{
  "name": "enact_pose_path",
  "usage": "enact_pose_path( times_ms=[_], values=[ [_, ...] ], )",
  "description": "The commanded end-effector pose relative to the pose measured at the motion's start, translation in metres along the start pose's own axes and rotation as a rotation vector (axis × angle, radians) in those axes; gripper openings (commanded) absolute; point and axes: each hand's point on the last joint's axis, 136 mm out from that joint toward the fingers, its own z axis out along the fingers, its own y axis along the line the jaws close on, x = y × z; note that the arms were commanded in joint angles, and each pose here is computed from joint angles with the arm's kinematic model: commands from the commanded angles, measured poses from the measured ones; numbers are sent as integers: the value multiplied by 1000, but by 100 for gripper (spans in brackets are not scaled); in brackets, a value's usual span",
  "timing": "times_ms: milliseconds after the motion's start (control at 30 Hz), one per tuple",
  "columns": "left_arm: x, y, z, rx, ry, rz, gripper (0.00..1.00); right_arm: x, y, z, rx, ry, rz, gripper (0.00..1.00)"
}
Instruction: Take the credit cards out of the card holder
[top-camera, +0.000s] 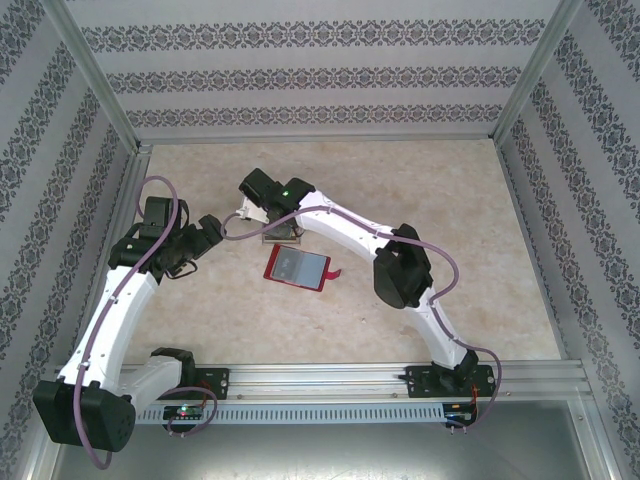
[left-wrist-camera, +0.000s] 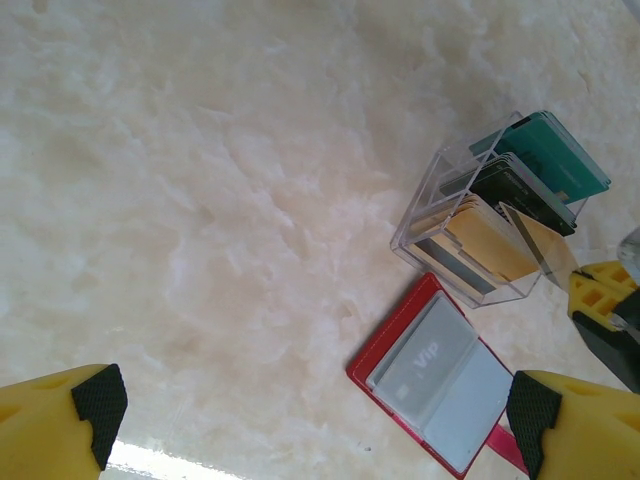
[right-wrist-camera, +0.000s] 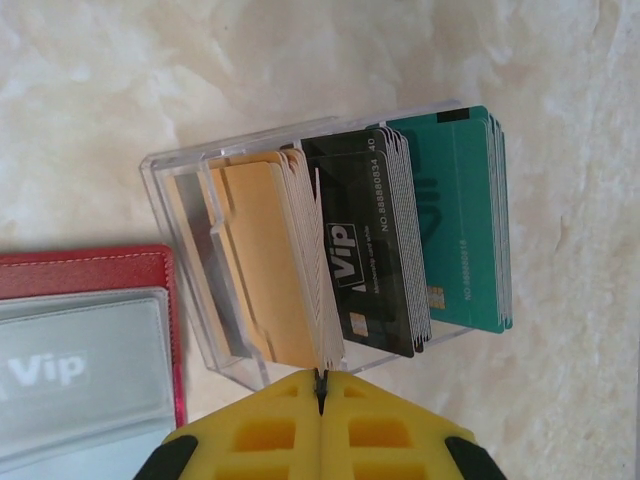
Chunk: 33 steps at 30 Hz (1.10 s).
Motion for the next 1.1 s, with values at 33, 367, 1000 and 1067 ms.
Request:
enact_pose_path(
  times_ms=[33, 367, 1000, 1067],
  values=[
    [8, 12, -1, -35, 28, -19, 99, 0, 11, 17, -1, 20, -42, 0],
    [10, 15, -1, -34, 30, -20, 99, 5, 26, 29, -35, 42, -50, 0],
    [16, 15, 1, -13, 50, -35, 99, 21, 6, 52, 62, 107, 14, 24],
    [16, 14, 1, -8, 51, -35, 99, 22, 2, 51, 76, 114, 28, 24]
  ],
)
